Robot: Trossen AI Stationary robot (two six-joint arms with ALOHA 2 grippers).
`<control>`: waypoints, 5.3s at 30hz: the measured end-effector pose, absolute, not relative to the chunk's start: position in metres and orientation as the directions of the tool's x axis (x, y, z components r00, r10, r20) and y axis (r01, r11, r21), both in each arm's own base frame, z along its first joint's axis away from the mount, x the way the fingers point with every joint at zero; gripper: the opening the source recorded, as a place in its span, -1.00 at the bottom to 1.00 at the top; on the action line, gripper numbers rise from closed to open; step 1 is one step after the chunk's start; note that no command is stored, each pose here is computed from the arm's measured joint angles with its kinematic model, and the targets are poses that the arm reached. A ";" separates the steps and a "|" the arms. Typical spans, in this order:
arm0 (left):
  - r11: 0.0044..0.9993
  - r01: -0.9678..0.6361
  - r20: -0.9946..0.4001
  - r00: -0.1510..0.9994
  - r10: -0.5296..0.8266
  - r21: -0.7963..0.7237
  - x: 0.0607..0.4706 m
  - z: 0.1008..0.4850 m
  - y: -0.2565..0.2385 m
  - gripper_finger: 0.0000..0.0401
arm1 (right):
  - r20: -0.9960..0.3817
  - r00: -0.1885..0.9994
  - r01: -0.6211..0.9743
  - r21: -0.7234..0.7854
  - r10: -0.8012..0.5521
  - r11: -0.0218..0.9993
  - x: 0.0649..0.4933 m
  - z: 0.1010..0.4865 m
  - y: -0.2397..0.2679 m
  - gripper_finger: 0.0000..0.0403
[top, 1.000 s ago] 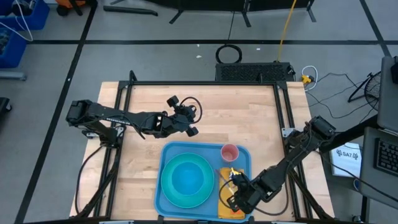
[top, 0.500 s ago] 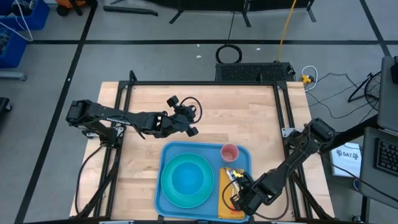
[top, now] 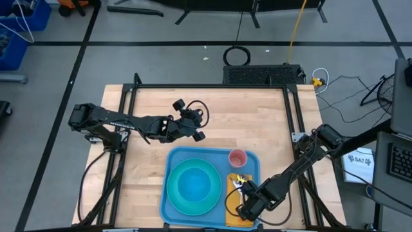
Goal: Set up tray
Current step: Put the yellow knife on the yellow napkin to the left of the orange spoon
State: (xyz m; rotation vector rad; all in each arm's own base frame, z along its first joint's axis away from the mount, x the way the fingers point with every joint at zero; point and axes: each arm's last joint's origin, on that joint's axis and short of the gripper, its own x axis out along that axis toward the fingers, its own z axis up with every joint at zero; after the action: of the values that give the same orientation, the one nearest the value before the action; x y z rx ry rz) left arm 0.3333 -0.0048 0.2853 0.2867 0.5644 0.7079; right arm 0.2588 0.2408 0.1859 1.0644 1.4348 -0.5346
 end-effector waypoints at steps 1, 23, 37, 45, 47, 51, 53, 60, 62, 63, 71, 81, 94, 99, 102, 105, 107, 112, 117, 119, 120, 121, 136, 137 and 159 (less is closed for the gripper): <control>0.730 -0.531 -0.389 0.620 0.681 0.431 0.333 0.285 -0.005 -0.62 | -0.947 0.127 0.840 0.260 0.295 0.475 0.259 0.186 0.241 -0.73; 0.729 -0.526 -0.390 0.620 0.681 0.438 0.333 0.285 -0.005 -0.62 | -0.951 0.112 0.827 0.250 0.288 0.504 0.263 0.183 0.236 -0.19; 0.729 -0.526 -0.390 0.620 0.681 0.438 0.333 0.285 -0.005 -0.62 | -0.925 0.152 0.811 0.318 0.348 0.492 0.262 0.185 0.247 -0.66; 0.730 -0.527 -0.390 0.620 0.681 0.437 0.333 0.285 -0.005 -0.62 | -0.917 0.177 0.814 0.341 0.358 0.471 0.253 0.173 0.253 -0.71; 0.729 -0.527 -0.390 0.620 0.681 0.437 0.333 0.285 -0.005 -0.62 | -0.904 0.196 0.809 0.369 0.381 0.459 0.250 0.165 0.254 -0.71; 0.729 -0.527 -0.389 0.620 0.681 0.436 0.333 0.285 -0.005 -0.62 | -0.888 0.195 0.814 0.384 0.416 0.436 0.247 0.154 0.253 -0.71; 0.729 -0.527 -0.389 0.620 0.681 0.436 0.333 0.285 -0.005 -0.62 | -0.883 0.175 0.814 0.379 0.435 0.441 0.246 0.154 0.253 -0.71; 0.729 -0.528 -0.388 0.621 0.681 0.435 0.333 0.285 -0.005 -0.62 | -0.882 0.177 0.812 0.382 0.438 0.442 0.245 0.155 0.253 -0.71; 0.729 -0.529 -0.388 0.621 0.681 0.435 0.333 0.285 -0.005 -0.62 | -0.882 0.178 0.805 0.385 0.437 0.451 0.245 0.155 0.253 -0.71; 0.729 -0.528 -0.388 0.621 0.681 0.435 0.333 0.285 -0.005 -0.62 | -0.881 0.179 0.802 0.388 0.437 0.454 0.246 0.156 0.253 -0.71; 0.729 -0.529 -0.387 0.622 0.681 0.434 0.334 0.286 -0.005 -0.62 | -0.854 0.216 0.761 0.451 0.473 0.467 0.252 0.158 0.254 -0.65; 0.729 -0.529 -0.386 0.622 0.681 0.434 0.334 0.286 -0.005 -0.62 | -0.875 0.209 0.749 0.430 0.437 0.504 0.259 0.156 0.241 -0.33; 0.783 -0.490 -0.421 0.662 0.620 0.383 0.335 0.284 -0.007 -0.62 | -0.884 0.204 0.707 0.429 0.420 0.562 0.257 0.151 0.236 -0.30; 0.912 -0.282 -0.503 0.765 0.402 0.299 0.337 0.282 -0.018 -0.62 | -0.856 0.393 0.640 0.516 0.335 0.570 0.260 0.173 0.228 -0.30; 0.924 -0.217 -0.510 0.782 0.357 0.315 0.337 0.281 -0.028 -0.62 | -0.818 0.495 0.592 0.564 0.292 0.576 0.259 0.192 0.223 -0.32; 0.930 -0.156 -0.517 0.795 0.318 0.333 0.336 0.281 -0.037 -0.62 | -0.779 0.579 0.532 0.585 0.242 0.612 0.255 0.211 0.217 -0.33; 0.947 -0.055 -0.557 0.797 0.232 0.316 0.334 0.278 -0.045 -0.62 | -0.731 0.653 0.463 0.592 0.199 0.660 0.253 0.227 0.211 -0.33; 0.924 0.303 -0.626 0.774 -0.097 0.232 0.334 0.267 -0.076 -0.62 | -0.554 0.832 0.324 0.467 -0.013 0.823 0.242 0.272 0.186 -0.34; 0.904 0.351 -0.651 0.750 -0.116 0.243 0.340 0.251 -0.105 -0.62 | -0.370 0.912 0.280 0.245 -0.178 0.928 0.226 0.312 0.166 -0.33; 0.904 0.380 -0.679 0.718 -0.154 0.196 0.347 0.245 -0.113 -0.62 | -0.330 0.920 0.278 0.170 -0.212 0.945 0.221 0.321 0.161 -0.32; 0.904 0.389 -0.700 0.696 -0.161 0.179 0.351 0.242 -0.118 -0.62 | -0.319 0.922 0.273 0.132 -0.220 0.953 0.219 0.324 0.158 -0.32; 0.905 0.391 -0.707 0.687 -0.166 0.168 0.359 0.241 -0.124 -0.62 | -0.307 0.923 0.275 0.101 -0.233 0.956 0.218 0.327 0.155 -0.32; 0.805 0.563 -0.863 0.486 -0.140 0.186 0.435 0.240 -0.172 -0.06 | -0.291 0.920 0.247 -0.090 -0.262 0.965 0.206 0.332 0.134 -0.32; 0.797 0.570 -0.851 0.504 -0.146 0.200 0.437 0.242 -0.175 -0.02 | -0.293 0.919 0.247 -0.091 -0.263 0.965 0.204 0.330 0.132 -0.32; 0.756 0.653 -0.830 0.445 -0.335 0.044 0.468 0.200 -0.179 -0.07 | -0.189 0.956 0.241 0.057 -0.226 0.969 0.180 0.295 0.111 -0.33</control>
State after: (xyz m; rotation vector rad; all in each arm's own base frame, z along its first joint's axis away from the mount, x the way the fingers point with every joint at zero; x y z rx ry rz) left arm 0.4684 -0.1785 0.1998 0.3870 0.9218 -0.6311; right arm 0.1798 0.1115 0.2952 0.0800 0.1822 -0.2371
